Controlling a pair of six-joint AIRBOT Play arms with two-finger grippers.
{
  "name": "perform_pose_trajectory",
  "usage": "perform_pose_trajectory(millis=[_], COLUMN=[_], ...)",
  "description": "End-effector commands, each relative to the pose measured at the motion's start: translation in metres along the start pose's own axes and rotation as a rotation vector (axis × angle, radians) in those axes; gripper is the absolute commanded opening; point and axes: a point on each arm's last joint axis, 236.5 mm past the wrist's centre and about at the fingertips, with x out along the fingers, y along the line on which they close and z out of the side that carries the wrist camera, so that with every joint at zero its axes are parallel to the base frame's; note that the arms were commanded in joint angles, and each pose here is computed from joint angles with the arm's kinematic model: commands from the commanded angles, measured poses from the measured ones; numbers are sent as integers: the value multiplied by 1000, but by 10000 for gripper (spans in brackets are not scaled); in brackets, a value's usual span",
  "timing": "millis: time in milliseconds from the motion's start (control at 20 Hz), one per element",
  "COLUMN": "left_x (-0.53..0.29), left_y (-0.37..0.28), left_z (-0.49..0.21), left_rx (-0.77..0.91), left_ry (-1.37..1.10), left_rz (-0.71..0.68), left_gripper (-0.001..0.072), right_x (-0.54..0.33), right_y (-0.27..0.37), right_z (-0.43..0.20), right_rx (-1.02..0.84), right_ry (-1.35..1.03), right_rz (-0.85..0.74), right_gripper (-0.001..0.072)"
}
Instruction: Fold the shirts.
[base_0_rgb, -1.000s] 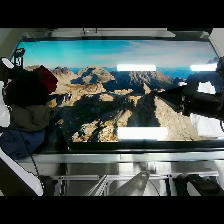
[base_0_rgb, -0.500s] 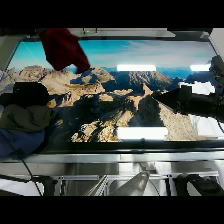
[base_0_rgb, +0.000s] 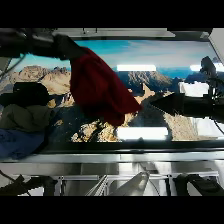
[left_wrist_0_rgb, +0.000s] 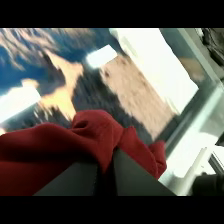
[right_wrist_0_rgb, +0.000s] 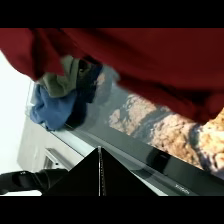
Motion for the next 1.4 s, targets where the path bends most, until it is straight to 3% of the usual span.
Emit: perform_pose_trajectory(millis=[0, 50, 100, 150, 200, 300, 450, 800, 1050, 1350], left_x=[47, 52, 52, 45, 32, -2, -35, 25, 81, 144], left_y=[0, 5, 11, 19, 24, 36, 47, 60, 46, 40], left_z=[-73, -83, -85, -81, -76, -74, -126, -274, -294, -304], left_rx=[-101, -113, -129, -144, -147, -207, -359, -553, -547, -457], left_ry=[170, 185, 184, 171, 168, 187, 337, 308, 238, 356], left_rz=[-53, -52, -45, -34, -30, -26, -41, 79, 85, 100], left_gripper=[19, 254, 488, 720, 716, 714, 713, 703, 702, 702], right_x=[5, 7, 8, 8, 7, 3, -6, 28, 87, 125], right_y=[-9, -15, -20, -22, -24, -39, -94, -203, -219, -228], right_z=[-2, -3, -6, -10, -18, -34, -55, -80, -70, -48], right_rx=[-29, -25, -26, -26, -30, -54, -74, 102, 184, 267], right_ry=[25, 35, 53, 73, 106, 177, 253, 191, 178, 121], right_rz=[-15, -29, -43, -50, -58, -119, -316, -483, -302, -173], right_gripper=[18, 22, 73, 281, 447, 457, 462, 462, 462, 461])
